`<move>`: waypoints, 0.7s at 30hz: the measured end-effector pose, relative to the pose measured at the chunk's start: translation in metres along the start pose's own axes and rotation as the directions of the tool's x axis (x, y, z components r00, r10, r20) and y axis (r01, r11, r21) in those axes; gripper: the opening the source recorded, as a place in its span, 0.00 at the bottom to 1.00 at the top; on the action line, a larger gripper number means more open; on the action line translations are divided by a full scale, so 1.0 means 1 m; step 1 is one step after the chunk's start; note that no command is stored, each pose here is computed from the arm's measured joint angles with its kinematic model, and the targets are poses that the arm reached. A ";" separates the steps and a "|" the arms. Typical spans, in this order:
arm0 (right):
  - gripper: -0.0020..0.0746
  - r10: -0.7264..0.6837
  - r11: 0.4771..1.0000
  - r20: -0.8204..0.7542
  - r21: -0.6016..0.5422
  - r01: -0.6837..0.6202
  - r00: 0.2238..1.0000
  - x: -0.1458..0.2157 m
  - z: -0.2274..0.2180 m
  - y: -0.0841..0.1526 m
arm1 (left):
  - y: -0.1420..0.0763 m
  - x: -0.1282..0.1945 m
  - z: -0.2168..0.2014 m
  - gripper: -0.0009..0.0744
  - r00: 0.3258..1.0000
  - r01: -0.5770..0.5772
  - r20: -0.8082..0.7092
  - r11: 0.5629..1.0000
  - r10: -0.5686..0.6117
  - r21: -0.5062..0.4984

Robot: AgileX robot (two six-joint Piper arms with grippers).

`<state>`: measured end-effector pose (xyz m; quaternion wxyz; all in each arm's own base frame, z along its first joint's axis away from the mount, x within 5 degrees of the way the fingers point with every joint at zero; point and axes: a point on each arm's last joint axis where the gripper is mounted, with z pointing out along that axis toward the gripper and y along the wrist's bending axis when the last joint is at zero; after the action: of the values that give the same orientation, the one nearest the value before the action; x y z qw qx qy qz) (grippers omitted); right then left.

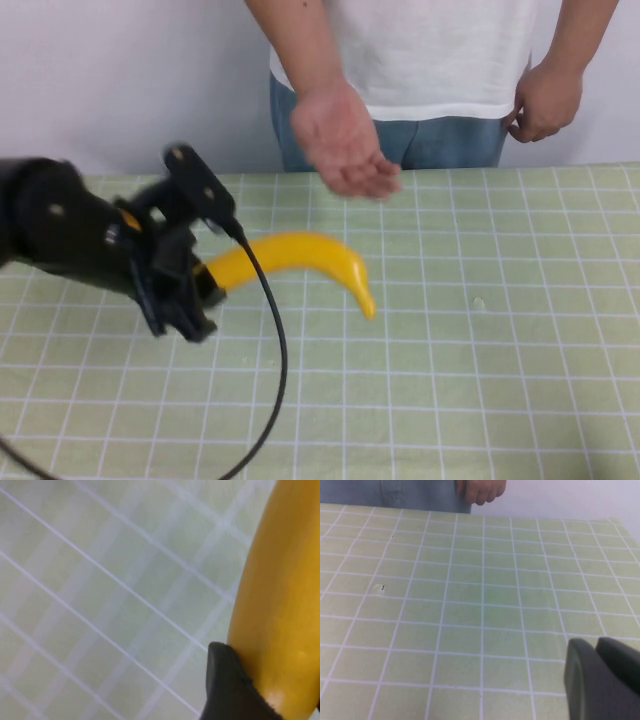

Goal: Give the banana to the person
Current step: Hand the grabbed banana to the person

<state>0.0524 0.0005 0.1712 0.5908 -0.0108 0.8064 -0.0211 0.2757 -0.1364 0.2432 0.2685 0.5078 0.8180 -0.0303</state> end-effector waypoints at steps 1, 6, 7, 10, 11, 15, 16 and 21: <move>0.02 0.000 1.000 0.000 0.000 0.000 1.000 0.000 0.000 0.000 | 0.000 -0.003 -0.013 0.39 0.999 -0.005 0.036 1.000 0.006 -0.029; 0.02 0.000 1.000 0.000 0.000 0.000 1.000 0.000 0.000 0.000 | 0.000 -0.017 -0.069 0.39 0.981 0.003 0.191 0.992 0.022 -0.130; 0.02 0.000 1.000 0.000 0.000 0.000 1.000 0.000 0.000 0.000 | 0.002 -0.022 -0.080 0.39 0.973 0.014 0.228 0.990 0.019 -0.143; 0.02 0.000 1.000 0.000 0.000 0.000 1.000 0.000 0.000 0.000 | 0.009 -0.042 -0.106 0.39 0.944 0.050 0.329 0.986 0.006 -0.162; 0.02 0.000 1.000 0.000 0.000 0.000 1.000 0.000 0.000 0.000 | 0.012 -0.049 -0.115 0.39 0.935 0.056 0.354 0.985 0.004 -0.161; 0.02 0.000 1.000 0.000 0.000 0.000 1.000 0.000 0.000 0.000 | 0.023 -0.074 -0.130 0.39 0.925 0.093 0.376 0.990 -0.047 -0.104; 0.02 0.000 1.000 0.000 0.000 0.000 1.000 0.000 0.000 0.000 | 0.027 -0.079 -0.129 0.39 0.930 0.107 0.361 0.991 -0.073 -0.076; 0.02 0.000 1.000 0.000 0.000 0.000 1.000 0.000 0.000 0.000 | 0.043 -0.093 -0.101 0.39 0.970 0.198 0.134 0.978 -0.204 0.059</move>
<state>0.0524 0.0005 0.1712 0.5908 -0.0108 0.8064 -0.0211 0.3023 -0.1593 0.3833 0.3087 0.4249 0.8437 -0.1114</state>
